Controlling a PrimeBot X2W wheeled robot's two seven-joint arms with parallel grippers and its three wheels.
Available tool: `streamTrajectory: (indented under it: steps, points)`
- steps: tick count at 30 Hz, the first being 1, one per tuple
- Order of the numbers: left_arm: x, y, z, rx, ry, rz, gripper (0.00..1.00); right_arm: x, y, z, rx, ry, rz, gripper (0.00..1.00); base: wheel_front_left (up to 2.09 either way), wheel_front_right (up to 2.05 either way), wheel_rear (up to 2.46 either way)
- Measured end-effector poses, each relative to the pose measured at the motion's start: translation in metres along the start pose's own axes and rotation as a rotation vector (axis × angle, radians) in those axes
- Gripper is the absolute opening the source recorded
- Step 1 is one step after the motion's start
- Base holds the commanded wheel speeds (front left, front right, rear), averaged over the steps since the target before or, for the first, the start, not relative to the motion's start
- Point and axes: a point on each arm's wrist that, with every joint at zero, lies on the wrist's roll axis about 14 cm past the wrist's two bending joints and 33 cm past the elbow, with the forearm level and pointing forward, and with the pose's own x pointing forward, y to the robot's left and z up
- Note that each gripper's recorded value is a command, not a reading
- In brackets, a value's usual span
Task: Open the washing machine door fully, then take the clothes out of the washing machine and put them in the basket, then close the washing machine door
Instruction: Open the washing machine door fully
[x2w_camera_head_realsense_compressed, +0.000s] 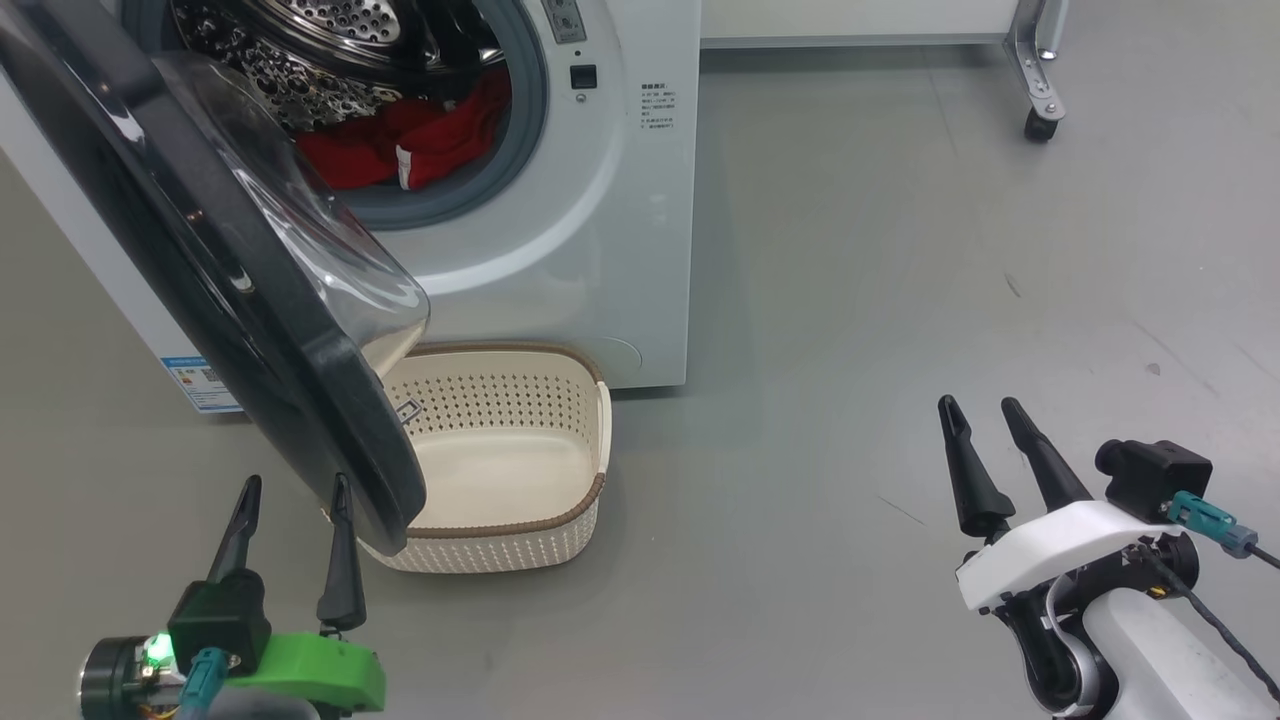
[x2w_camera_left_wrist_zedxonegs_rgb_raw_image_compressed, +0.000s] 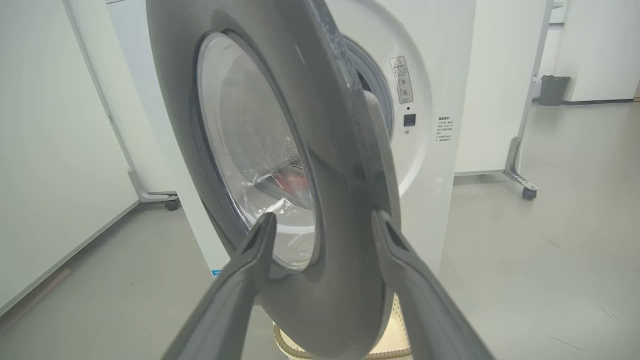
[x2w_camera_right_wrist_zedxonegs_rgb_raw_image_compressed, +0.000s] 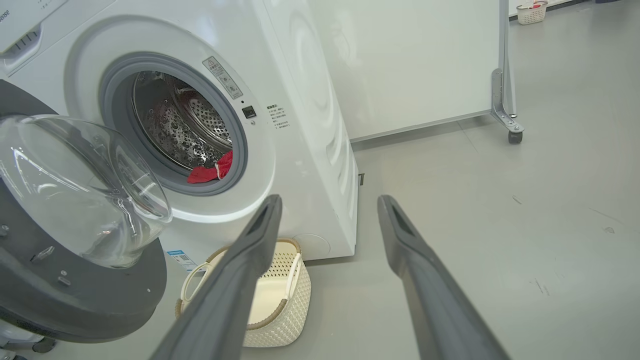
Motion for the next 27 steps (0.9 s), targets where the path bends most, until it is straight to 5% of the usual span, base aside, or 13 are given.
streamTrajectory:
  steps: [27]
  points:
    - [-0.002,0.004,-0.005,-0.009,0.013,0.014,1.00,-0.007,0.002,0.016,-0.010,-0.088,-0.025,1.00,0.00,0.00,0.00]
